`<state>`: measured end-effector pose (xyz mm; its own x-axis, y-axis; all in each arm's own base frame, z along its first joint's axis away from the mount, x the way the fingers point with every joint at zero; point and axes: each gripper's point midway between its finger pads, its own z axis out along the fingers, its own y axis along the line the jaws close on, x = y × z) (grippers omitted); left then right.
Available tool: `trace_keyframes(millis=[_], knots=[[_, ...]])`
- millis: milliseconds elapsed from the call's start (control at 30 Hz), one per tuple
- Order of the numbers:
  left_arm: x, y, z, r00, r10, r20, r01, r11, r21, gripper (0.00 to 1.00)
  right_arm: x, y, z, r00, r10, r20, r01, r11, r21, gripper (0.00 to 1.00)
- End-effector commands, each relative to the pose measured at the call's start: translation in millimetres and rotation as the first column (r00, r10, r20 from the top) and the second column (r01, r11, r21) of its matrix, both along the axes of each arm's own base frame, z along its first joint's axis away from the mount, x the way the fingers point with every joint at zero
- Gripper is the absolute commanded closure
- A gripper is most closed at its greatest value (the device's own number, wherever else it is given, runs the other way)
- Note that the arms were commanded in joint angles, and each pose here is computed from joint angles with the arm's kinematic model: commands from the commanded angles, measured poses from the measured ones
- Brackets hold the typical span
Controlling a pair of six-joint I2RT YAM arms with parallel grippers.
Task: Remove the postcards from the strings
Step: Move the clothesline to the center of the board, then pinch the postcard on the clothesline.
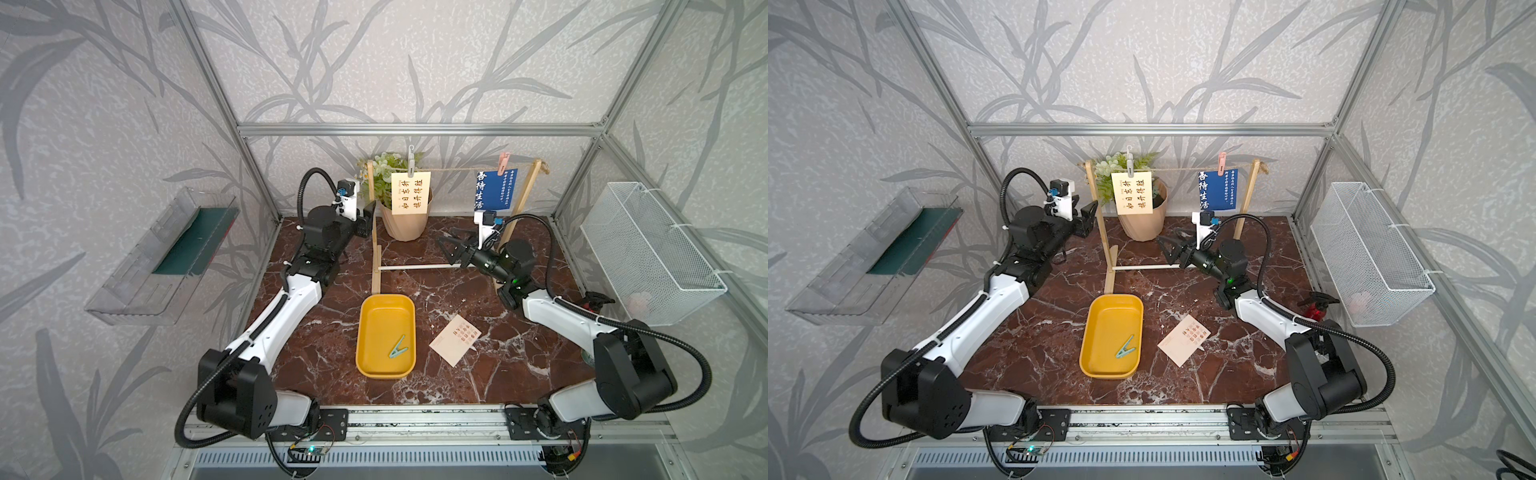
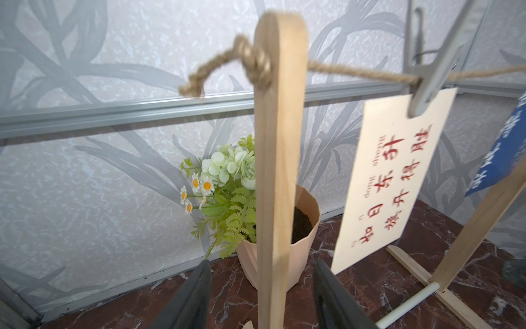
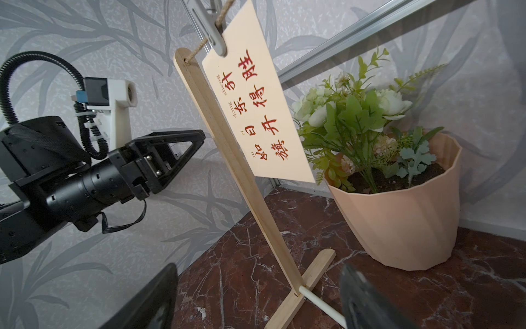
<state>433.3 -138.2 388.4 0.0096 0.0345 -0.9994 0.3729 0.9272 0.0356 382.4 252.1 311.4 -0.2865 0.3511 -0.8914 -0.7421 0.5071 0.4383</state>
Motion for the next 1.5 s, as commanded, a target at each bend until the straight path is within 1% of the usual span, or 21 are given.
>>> trace_keyframes(millis=[0, 67, 167, 267, 367, 533, 700, 967, 1167, 1267, 1467], knots=[[-36, -9, 57, 0.991, -0.112, 0.076, 0.111, 0.994, 0.023, 0.41, -2, 2, 23, 0.997, 0.006, 0.071, -0.007, 1.0, 0.013, 0.14], [-47, -20, 72, 0.979, -0.196, 0.046, 0.194, 0.98, 0.049, 0.41, -2, 3, 25, 0.997, 0.011, 0.076, -0.011, 1.0, 0.011, 0.14], [-50, -37, 88, 0.956, -0.293, 0.007, 0.293, 0.955, 0.055, 0.41, 0, 5, 24, 0.997, 0.016, 0.074, -0.017, 1.0, 0.014, 0.14], [-41, -51, 96, 0.937, -0.348, -0.034, 0.349, 0.935, 0.056, 0.39, 1, 6, 25, 0.997, 0.023, 0.074, -0.025, 0.999, 0.023, 0.14], [-31, -68, 97, 0.919, -0.39, -0.062, 0.394, 0.917, 0.066, 0.38, 1, 7, 24, 0.997, 0.029, 0.071, -0.031, 0.999, 0.029, 0.14], [-12, -90, 94, 0.903, -0.414, -0.113, 0.423, 0.903, 0.078, 0.38, 0, 7, 23, 0.997, 0.031, 0.072, -0.033, 0.999, 0.029, 0.14], [2, -105, 93, 0.901, -0.417, -0.118, 0.428, 0.9, 0.088, 0.38, 0, 6, 23, 0.997, 0.026, 0.074, -0.028, 0.999, 0.025, 0.14], [17, -112, 98, 0.9, -0.423, -0.104, 0.432, 0.898, 0.083, 0.38, 0, 6, 23, 0.997, 0.027, 0.075, -0.029, 0.999, 0.029, 0.14], [32, -117, 95, 0.896, -0.423, -0.135, 0.437, 0.894, 0.101, 0.38, -2, 7, 26, 0.996, 0.032, 0.081, -0.035, 0.999, 0.041, 0.14], [34, -123, 93, 0.879, -0.45, -0.159, 0.469, 0.877, 0.104, 0.38, -3, 6, 26, 0.996, 0.03, 0.084, -0.033, 0.999, 0.04, 0.14], [31, -134, 86, 0.823, -0.538, -0.181, 0.558, 0.825, 0.086, 0.37, -5, 5, 26, 0.996, 0.027, 0.09, -0.03, 0.999, 0.039, 0.14]])
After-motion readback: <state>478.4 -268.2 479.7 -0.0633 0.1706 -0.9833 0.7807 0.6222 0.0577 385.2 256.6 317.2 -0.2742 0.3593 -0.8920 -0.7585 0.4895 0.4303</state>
